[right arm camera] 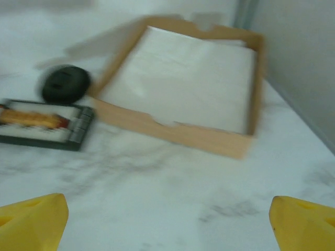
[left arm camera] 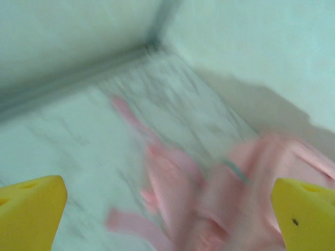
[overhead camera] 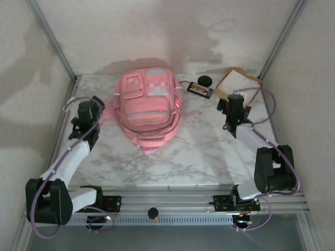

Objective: Pack books, pencil case, and school supplies into a backpack

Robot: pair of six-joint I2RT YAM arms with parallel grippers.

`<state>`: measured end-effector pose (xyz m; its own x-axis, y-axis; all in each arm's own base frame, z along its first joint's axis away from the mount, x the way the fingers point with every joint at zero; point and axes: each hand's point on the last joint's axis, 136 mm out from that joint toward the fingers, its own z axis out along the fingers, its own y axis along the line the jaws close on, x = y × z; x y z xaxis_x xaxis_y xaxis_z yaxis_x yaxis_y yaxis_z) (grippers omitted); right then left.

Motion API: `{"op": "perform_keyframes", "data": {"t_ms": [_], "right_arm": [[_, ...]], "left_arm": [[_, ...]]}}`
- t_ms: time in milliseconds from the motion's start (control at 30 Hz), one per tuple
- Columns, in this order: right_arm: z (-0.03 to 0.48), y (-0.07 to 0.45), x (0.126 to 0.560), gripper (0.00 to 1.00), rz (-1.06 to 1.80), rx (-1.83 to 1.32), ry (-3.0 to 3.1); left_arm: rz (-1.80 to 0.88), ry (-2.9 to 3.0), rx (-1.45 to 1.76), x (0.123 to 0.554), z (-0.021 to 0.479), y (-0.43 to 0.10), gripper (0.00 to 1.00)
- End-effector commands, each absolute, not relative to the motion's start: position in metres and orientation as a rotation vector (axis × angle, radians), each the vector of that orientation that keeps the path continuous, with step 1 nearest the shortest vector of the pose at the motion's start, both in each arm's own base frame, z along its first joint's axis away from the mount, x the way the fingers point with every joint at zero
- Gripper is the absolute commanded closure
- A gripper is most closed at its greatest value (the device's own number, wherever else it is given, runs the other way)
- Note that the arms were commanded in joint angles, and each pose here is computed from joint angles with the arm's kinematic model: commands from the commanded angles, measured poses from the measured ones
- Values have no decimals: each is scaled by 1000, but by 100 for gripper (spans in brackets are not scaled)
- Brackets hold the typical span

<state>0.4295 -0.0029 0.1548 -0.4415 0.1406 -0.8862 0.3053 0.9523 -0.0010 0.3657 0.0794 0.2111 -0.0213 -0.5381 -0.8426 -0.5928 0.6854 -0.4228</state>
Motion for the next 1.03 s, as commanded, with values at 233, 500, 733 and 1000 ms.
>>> {"op": "perform_keyframes", "data": {"t_ms": [233, 500, 733, 1000], "right_arm": [[135, 17, 387, 1, 18, -34, 1720], [124, 0, 374, 1, 59, 37, 1693], [125, 1, 374, 1, 55, 31, 1687], [125, 4, 375, 1, 48, 21, 1689]], "left_arm": [[165, 1555, -520, 349, 157, 61, 1], [73, 1624, -315, 369, 133, 23, 1], [83, 1618, -354, 368, 133, 30, 1], [84, 1620, -351, 368, 132, 30, 1]]}}
